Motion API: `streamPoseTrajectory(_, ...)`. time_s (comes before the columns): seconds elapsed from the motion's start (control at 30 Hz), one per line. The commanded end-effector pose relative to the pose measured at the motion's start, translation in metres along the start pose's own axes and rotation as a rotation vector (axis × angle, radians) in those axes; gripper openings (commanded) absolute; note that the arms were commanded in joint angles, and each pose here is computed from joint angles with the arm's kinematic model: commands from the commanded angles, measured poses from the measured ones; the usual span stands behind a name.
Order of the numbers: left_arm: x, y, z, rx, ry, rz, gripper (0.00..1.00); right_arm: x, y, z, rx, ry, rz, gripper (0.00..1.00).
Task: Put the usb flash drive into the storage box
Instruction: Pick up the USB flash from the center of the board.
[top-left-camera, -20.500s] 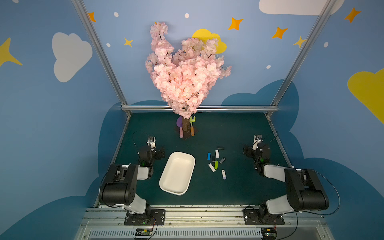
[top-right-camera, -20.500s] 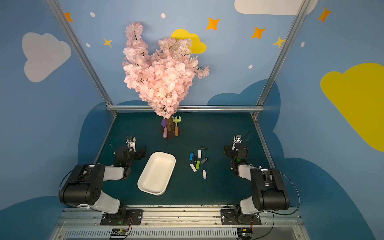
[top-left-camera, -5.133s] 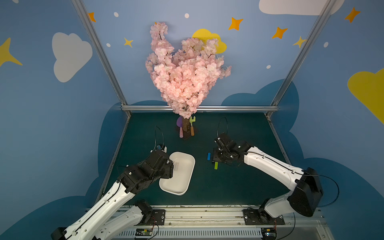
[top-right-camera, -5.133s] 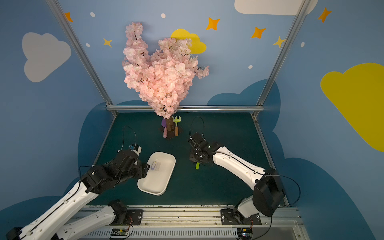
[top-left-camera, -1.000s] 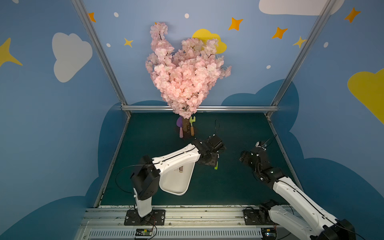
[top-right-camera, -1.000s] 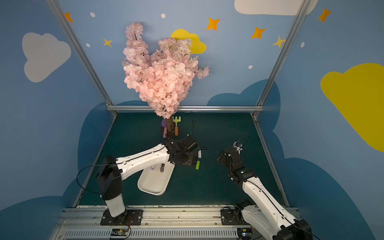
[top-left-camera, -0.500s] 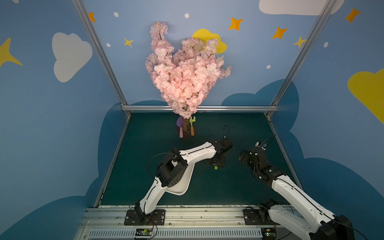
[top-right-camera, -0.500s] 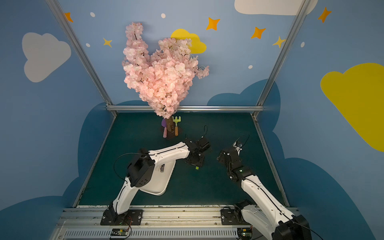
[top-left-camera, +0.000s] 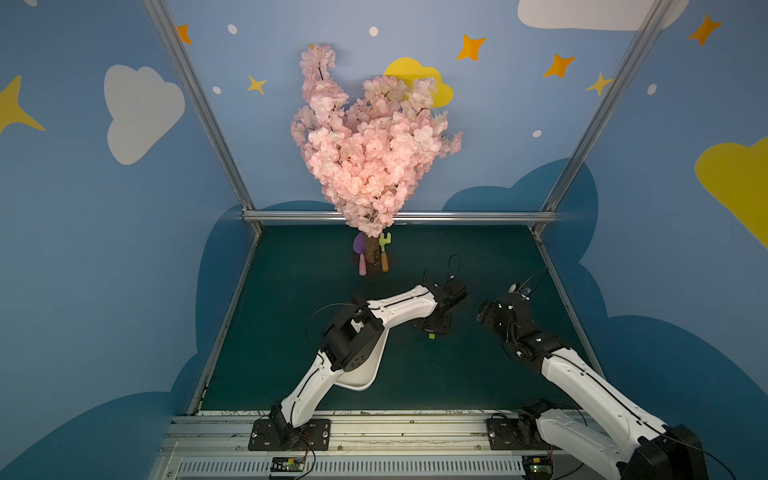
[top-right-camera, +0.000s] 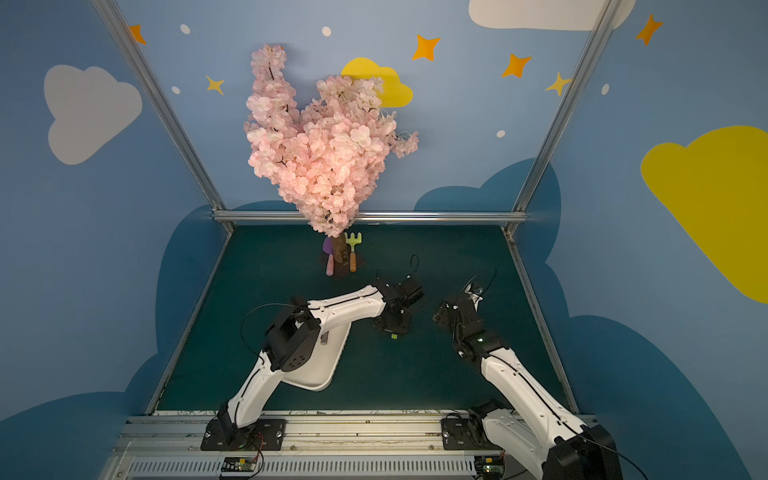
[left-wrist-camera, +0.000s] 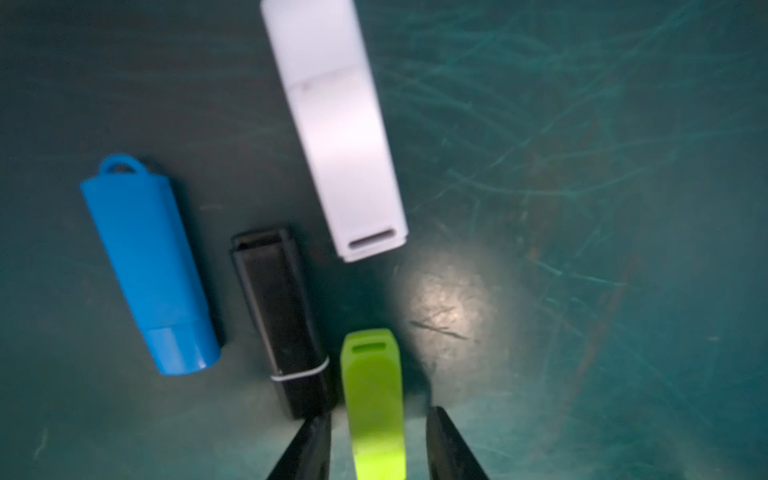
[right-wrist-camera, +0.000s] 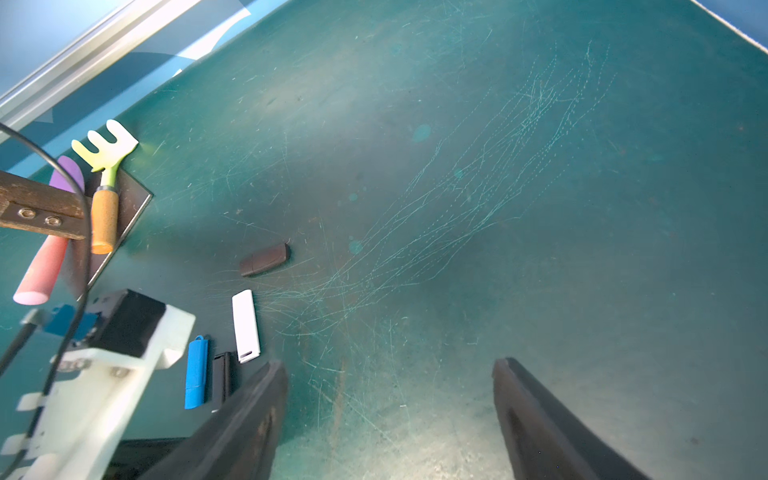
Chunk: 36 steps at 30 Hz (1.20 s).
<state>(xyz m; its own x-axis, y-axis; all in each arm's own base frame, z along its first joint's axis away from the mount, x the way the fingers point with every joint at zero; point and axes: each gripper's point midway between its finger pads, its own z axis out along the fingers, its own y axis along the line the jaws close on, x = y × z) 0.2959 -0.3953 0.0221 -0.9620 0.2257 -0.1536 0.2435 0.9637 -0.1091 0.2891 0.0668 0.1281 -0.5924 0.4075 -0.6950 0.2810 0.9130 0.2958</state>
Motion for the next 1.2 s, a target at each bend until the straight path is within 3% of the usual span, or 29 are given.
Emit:
streamPoseTrajectory(0.0, 0.004, 0.005, 0.014, -0.035, 0.026, -0.008, 0.4, -0.011, 0.008, -0.003, -0.017, -0.015, 0.019, 0.82)
streamPoseTrajectory(0.27, 0.009, 0.009, 0.019, -0.058, 0.04, -0.011, 0.32, -0.01, 0.009, -0.001, -0.014, -0.005, 0.015, 0.82)
streamPoseTrajectory(0.5, 0.01, 0.014, 0.013, -0.089, 0.03, 0.006, 0.17, -0.009, 0.009, 0.0, -0.016, 0.0, 0.014, 0.82)
streamPoseTrajectory(0.63, 0.011, -0.004, 0.002, -0.022, 0.02, 0.044, 0.12, -0.008, 0.011, 0.0, -0.018, 0.007, 0.01, 0.82)
streamPoseTrajectory(0.73, 0.008, -0.02, -0.022, 0.005, -0.02, 0.093, 0.11, -0.008, 0.011, 0.001, -0.016, 0.01, 0.008, 0.82)
streamPoseTrajectory(0.9, 0.001, -0.027, -0.09, 0.031, -0.136, 0.144, 0.09, -0.008, 0.011, 0.002, -0.013, 0.013, 0.005, 0.82)
streamPoseTrajectory(1.07, 0.009, 0.017, -0.153, -0.012, -0.245, 0.122, 0.09, -0.006, 0.011, 0.003, -0.007, 0.026, 0.003, 0.82)
streamPoseTrajectory(1.17, 0.022, 0.058, -0.171, -0.047, -0.268, 0.072, 0.1, -0.004, 0.012, 0.004, -0.013, 0.037, 0.005, 0.82)
